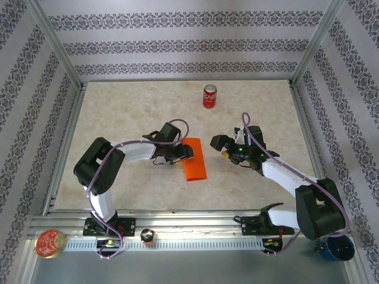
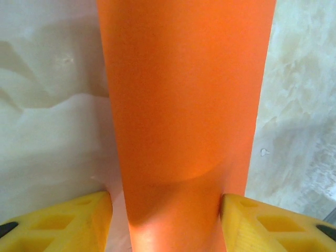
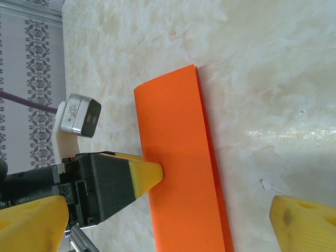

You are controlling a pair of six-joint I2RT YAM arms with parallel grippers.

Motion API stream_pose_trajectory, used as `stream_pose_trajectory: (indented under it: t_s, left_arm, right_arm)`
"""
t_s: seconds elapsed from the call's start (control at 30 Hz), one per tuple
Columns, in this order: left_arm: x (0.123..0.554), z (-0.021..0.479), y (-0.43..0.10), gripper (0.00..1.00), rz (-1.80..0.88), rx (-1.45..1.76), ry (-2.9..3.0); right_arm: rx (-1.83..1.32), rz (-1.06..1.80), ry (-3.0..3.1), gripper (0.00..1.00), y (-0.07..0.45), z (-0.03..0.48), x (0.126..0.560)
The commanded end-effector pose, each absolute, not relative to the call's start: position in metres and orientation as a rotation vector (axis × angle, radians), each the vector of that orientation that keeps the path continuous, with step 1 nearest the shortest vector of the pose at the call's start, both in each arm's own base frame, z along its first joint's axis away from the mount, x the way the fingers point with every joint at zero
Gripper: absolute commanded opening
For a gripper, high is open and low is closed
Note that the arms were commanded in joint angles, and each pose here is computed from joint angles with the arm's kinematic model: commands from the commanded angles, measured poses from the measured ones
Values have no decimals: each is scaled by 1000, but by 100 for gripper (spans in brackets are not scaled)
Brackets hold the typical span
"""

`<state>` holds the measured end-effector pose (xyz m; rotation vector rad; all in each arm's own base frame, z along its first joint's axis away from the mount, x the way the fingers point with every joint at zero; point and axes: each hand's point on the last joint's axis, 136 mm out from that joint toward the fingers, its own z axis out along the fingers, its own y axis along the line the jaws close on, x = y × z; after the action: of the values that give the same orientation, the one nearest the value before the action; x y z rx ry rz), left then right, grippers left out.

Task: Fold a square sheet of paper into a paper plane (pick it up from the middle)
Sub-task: Fold the square sheet of paper at the center of the table.

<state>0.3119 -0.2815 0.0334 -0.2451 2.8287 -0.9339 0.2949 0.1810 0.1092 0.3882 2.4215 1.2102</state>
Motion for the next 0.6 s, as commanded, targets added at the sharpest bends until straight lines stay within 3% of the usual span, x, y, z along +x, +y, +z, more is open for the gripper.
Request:
stream_pose_trajectory:
  t_s: [0.0,0.57]
  left_arm:
    - [309,33,-265,57,-817,-238,2858]
    - [305,18,-251,53,-666,-284,2936]
  right_arm:
    - [363,1246,2406,98,190,119,299]
    - [366,1244,2421,98,192,113,299]
